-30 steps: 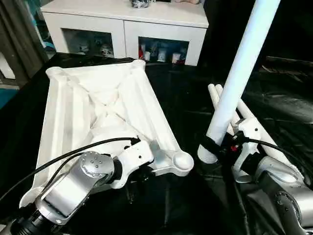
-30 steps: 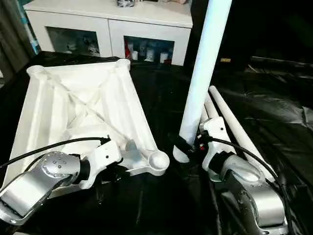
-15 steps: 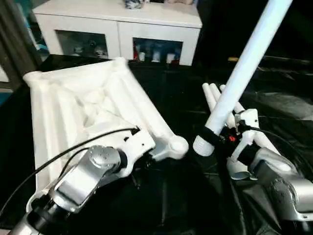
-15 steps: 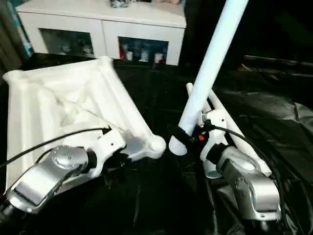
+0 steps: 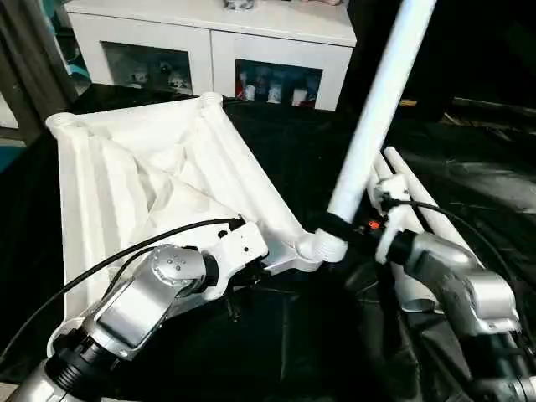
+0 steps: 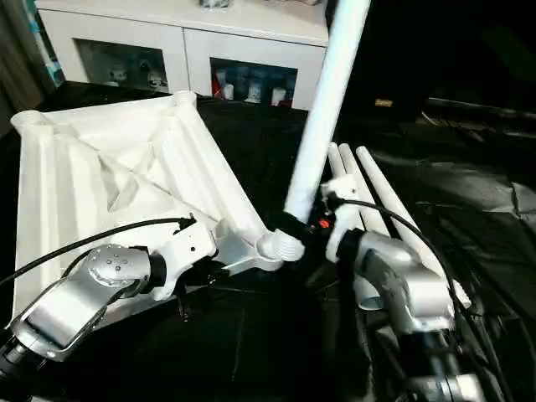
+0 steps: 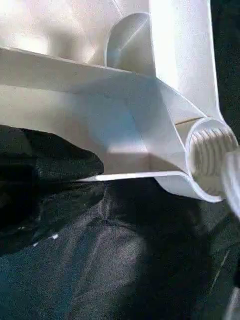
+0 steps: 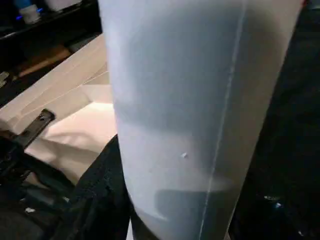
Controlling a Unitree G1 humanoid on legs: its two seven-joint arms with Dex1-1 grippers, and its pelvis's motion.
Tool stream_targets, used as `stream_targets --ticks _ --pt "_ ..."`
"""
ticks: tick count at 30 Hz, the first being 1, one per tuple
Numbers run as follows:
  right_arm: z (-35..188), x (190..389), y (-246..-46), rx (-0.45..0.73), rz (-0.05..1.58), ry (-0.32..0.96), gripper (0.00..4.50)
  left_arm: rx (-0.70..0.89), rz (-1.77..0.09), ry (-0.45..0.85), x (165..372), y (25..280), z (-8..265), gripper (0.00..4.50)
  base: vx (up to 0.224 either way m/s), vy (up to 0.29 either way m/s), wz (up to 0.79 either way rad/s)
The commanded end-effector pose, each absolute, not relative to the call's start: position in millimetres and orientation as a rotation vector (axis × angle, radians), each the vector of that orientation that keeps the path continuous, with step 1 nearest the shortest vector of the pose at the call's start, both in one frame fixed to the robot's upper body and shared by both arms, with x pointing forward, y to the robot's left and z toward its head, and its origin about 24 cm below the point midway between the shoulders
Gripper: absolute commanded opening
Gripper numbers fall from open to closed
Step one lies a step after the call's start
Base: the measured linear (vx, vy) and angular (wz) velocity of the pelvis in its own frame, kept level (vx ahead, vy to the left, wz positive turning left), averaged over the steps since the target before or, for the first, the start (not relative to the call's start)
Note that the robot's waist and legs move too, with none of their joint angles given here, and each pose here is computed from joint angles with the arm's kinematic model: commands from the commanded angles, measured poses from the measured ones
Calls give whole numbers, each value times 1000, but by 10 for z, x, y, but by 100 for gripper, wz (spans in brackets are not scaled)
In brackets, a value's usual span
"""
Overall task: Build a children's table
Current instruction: Insert table leg to table base
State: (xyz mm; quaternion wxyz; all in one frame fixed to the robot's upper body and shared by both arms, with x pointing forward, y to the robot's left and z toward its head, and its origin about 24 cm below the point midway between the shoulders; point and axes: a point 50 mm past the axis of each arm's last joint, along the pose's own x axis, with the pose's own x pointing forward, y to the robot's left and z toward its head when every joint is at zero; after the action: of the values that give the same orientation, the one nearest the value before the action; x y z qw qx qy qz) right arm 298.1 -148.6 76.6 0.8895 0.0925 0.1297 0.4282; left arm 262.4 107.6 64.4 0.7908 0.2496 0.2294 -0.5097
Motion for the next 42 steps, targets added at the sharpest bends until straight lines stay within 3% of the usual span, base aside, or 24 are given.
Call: stream_targets --ticks 1,17,26,42 --pt "774 3009 -1492 187 903 265 191 555 -1158 459 2608 985 669 0 0 0 0" --pt "662 3155 -1389 182 922 283 191 531 -1221 481 2624 972 653 0 0 0 0" --pt "616 3138 -1366 210 957 295 191 529 -1228 490 2663 972 659 0 0 0 0" --pt "288 2994 -1575 395 757 199 191 541 -1209 497 2726 1017 674 0 0 0 0"
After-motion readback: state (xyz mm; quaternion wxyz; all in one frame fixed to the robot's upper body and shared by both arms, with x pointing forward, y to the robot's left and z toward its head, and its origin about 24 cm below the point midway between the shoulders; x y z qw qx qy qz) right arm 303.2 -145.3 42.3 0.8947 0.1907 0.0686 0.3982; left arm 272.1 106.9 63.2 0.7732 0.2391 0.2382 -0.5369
